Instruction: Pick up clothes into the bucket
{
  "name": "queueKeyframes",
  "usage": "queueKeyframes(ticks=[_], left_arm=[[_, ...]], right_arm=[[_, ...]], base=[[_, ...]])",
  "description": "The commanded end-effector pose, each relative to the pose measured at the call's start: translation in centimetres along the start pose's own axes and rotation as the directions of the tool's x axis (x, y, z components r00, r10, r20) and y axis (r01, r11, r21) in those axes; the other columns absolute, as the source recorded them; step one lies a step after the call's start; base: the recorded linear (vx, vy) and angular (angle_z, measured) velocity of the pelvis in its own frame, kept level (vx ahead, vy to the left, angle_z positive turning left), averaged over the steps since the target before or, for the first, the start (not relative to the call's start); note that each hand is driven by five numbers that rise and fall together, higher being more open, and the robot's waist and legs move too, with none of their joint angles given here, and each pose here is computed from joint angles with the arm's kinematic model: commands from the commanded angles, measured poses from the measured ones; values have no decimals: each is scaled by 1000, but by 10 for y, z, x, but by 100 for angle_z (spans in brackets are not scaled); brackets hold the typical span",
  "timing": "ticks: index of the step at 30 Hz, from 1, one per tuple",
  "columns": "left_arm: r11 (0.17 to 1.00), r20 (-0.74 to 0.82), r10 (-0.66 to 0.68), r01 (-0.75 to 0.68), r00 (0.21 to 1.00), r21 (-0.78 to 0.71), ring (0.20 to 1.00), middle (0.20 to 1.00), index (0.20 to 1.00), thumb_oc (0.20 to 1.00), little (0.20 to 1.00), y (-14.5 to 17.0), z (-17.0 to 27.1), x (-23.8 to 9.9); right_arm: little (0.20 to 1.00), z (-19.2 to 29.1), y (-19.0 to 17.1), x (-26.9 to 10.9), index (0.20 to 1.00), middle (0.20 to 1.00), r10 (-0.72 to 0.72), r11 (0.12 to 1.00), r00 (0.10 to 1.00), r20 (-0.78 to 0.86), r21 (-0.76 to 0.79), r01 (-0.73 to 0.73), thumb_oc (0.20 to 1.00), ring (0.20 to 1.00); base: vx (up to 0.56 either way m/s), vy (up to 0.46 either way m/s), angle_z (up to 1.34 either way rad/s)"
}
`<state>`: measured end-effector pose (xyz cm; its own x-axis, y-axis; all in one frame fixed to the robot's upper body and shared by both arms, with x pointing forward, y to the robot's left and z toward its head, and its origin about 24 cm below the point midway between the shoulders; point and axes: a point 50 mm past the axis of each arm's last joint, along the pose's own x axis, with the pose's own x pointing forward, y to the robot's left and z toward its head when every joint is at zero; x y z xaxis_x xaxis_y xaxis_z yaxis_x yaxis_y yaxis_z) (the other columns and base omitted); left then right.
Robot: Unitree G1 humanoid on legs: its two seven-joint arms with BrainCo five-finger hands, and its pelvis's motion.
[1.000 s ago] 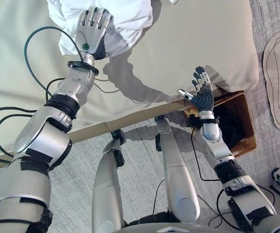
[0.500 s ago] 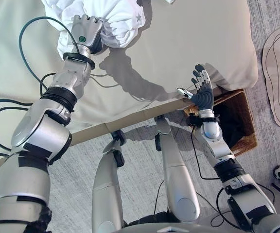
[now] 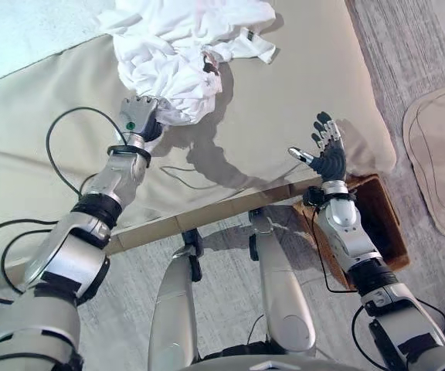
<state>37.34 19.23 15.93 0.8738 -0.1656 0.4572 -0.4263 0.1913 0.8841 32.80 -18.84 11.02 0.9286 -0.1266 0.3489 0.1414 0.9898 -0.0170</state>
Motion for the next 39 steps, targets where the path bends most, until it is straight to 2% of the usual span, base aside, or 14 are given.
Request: queueKeyframes(ticks=[1, 4, 8, 13, 16, 20, 29, 33, 34, 39], left_arm=[[987, 37, 57, -51, 998, -154, 200, 200, 200, 200, 200, 12, 1, -11], [964, 62, 65, -46, 996, -262, 200, 200, 200, 200, 200, 11, 5, -34], [901, 93, 73, -26, 993, -434, 200, 200, 200, 200, 200, 17, 14, -56], [807, 169, 123, 1, 978, -591, 200, 200, 200, 200, 200, 39, 28, -63], [731, 216, 162, 30, 963, -682, 200, 200, 200, 200, 200, 52, 38, -63], [617, 265, 180, 102, 947, -781, 200, 200, 200, 200, 200, 62, 50, -62], [531, 370, 182, 225, 911, -817, 200, 200, 200, 200, 200, 72, 65, -64], [512, 375, 185, 237, 908, -826, 200, 200, 200, 200, 200, 73, 67, -65], [488, 378, 187, 248, 907, -837, 200, 200, 200, 200, 200, 72, 70, -66], [474, 378, 183, 256, 908, -843, 200, 200, 200, 200, 200, 72, 72, -73]], right_arm=[[1000, 10, -7, 0, 1000, 1000, 8, 994, 997, 72, -112, 0, 1000, 1000], [1000, 7, -8, -4, 1000, 1000, 57, 978, 997, 60, -206, -43, 1000, 1000], [1000, 0, -7, -11, 1000, 1000, 161, 912, 986, 28, -386, -138, 1000, 1000], [1000, 3, 6, -11, 1000, 1000, 304, 807, 953, 22, -538, -245, 1000, 1000], [1000, 2, 25, -11, 1000, 1000, 425, 704, 905, -2, -628, -332, 1000, 1000], [1000, 7, 54, -16, 1000, 1000, 569, 632, 822, -13, -634, -447, 1000, 1000], [1000, 12, 97, -31, 1000, 1000, 709, 592, 705, -2, -542, -597, 1000, 1000], [1000, 13, 103, -31, 1000, 1000, 710, 599, 705, 8, -533, -598, 1000, 1000], [1000, 11, 108, -32, 1000, 1000, 698, 622, 716, 12, -505, -598, 1000, 1000], [1000, 15, 105, -30, 1000, 1000, 626, 703, 778, 50, -468, -535, 1000, 1000]], base=[[73, 24, 1], [87, 39, 0], [93, 16, 2], [77, 7, 8], [70, 2, 3], [81, 0, 2], [76, 5, -1], [20, 1, 0], [0, 0, 0], [0, 0, 0]])
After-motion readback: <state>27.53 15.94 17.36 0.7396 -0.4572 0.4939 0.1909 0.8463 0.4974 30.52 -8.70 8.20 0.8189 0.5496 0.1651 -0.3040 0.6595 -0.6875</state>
